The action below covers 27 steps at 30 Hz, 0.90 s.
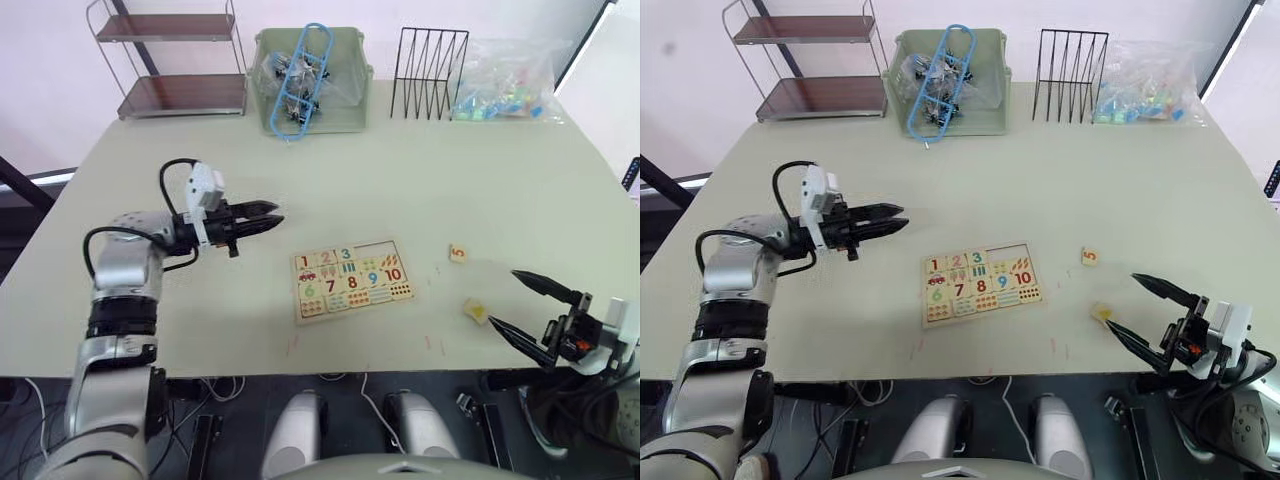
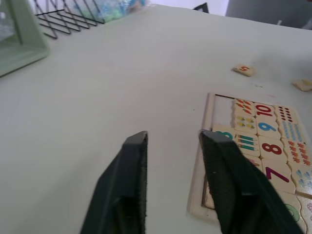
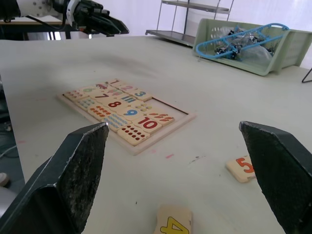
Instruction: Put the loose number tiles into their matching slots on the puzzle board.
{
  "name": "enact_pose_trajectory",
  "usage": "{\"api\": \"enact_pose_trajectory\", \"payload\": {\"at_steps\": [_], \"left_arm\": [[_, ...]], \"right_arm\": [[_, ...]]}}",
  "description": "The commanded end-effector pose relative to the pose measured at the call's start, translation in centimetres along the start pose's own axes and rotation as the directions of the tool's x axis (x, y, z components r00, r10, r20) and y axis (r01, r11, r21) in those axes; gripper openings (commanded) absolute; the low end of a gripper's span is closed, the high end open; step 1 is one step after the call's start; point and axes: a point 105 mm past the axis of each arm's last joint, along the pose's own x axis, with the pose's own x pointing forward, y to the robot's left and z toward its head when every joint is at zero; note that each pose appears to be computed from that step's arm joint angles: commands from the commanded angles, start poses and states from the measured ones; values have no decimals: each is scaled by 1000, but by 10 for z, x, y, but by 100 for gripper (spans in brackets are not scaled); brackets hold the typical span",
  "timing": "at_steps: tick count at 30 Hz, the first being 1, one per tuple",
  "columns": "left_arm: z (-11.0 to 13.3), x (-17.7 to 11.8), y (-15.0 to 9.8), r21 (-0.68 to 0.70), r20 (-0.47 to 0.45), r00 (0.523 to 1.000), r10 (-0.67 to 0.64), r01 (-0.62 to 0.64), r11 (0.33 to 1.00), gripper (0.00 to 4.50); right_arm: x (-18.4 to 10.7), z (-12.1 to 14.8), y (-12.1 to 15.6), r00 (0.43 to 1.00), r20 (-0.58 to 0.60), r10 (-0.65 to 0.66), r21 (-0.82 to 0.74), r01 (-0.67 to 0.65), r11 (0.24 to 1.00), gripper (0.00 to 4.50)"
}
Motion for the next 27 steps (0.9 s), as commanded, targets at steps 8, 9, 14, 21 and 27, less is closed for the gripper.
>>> {"api": "enact_pose_trajectory", "payload": {"at_steps": [8, 9, 14, 21, 27], "left_arm": [[-23, -55, -23, -62, -33, 984, 174, -175, 983, 445], [-26, -60, -26, -72, -37, 982, 185, -187, 980, 445], [-37, -74, -42, -104, -52, 973, 226, -230, 968, 445], [-54, -90, -64, -110, -92, 939, 331, -340, 934, 445], [-65, -97, -78, -131, -135, 928, 348, -365, 922, 445]], "right_arm": [[-10, -1, -1, 999, -33, -35, -6, 35, 999, 450], [-11, -1, -2, 999, -36, -40, -6, 40, 999, 450], [-14, -3, -4, 996, -54, -67, -5, 67, 998, 450], [-25, -9, -2, 989, -86, -119, 2, 119, 993, 450], [-36, -11, -3, 982, -103, -159, -1, 160, 987, 450]]}}
